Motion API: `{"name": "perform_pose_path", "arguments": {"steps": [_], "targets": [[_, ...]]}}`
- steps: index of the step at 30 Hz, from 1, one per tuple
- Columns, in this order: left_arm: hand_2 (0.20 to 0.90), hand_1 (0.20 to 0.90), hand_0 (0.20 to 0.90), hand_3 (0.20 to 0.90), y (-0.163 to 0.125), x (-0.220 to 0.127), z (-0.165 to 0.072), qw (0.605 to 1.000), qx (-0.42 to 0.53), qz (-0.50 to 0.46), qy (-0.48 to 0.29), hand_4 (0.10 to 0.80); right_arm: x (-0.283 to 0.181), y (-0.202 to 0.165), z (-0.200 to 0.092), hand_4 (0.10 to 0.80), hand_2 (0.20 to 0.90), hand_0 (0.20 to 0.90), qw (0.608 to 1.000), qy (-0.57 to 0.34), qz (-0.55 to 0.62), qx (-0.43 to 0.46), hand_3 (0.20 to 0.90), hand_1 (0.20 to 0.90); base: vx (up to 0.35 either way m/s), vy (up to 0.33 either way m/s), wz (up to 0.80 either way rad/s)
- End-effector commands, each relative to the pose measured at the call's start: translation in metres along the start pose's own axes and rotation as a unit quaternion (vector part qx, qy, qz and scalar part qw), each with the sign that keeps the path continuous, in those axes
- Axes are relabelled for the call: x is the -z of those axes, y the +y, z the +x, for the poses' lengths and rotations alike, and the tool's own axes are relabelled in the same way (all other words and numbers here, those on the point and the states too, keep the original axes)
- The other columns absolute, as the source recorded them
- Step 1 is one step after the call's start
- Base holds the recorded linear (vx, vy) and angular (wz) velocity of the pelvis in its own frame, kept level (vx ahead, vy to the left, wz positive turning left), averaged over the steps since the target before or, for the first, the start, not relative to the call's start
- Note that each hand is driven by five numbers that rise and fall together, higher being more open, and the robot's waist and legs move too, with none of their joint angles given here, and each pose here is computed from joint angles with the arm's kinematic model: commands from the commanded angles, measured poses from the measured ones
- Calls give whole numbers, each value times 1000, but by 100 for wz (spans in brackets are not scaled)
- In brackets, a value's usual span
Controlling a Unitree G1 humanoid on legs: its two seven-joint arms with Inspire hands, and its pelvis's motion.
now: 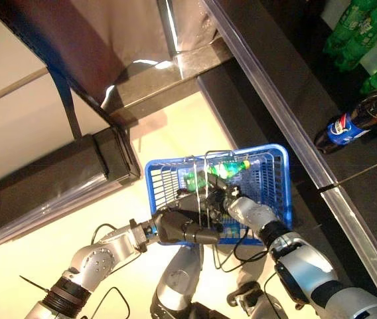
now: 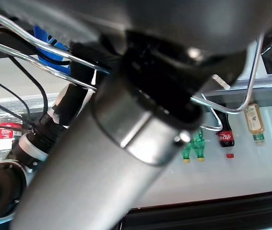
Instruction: Pick up the drink and place into the basket.
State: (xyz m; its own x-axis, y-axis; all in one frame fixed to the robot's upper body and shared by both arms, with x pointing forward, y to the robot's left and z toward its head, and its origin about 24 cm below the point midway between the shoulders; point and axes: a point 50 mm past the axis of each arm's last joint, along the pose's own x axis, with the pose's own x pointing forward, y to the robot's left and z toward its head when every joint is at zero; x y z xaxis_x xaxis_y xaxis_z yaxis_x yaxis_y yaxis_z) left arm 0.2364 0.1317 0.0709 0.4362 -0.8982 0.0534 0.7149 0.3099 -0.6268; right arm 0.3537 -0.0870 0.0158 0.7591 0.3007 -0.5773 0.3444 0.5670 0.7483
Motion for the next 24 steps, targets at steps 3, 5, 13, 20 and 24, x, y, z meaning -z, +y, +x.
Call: {"name": "perform_pose_path", "arguments": {"steps": [3, 5, 13, 20, 24], "targets": [[300, 300, 300, 200, -122, -61, 32, 896, 411, 62, -155, 100, -21, 86, -11, 800, 900, 900, 983, -32, -24, -177, 900, 900, -3, 11, 0], [300, 300, 300, 200, -121, -61, 31, 896, 411, 59, -158, 100, -24, 86, -12, 800, 900, 900, 982, -39, -28, -183, 900, 900, 0, 0, 0], [300, 300, 300, 200, -118, -58, 29, 897, 405, 51, -170, 100, -31, 75, -16, 800, 900, 900, 978, -65, -24, -197, 900, 900, 0, 0, 0], [300, 300, 300, 200, -110, -57, 24, 907, 374, 56, -188, 100, -36, 63, -22, 800, 900, 900, 971, -98, -65, -208, 900, 900, 0, 0, 0], [300, 300, 300, 200, -95, -53, 19, 921, 323, 52, -211, 100, -32, 56, -32, 800, 900, 900, 959, -120, -102, -236, 900, 900, -35, -21, -5]]}}
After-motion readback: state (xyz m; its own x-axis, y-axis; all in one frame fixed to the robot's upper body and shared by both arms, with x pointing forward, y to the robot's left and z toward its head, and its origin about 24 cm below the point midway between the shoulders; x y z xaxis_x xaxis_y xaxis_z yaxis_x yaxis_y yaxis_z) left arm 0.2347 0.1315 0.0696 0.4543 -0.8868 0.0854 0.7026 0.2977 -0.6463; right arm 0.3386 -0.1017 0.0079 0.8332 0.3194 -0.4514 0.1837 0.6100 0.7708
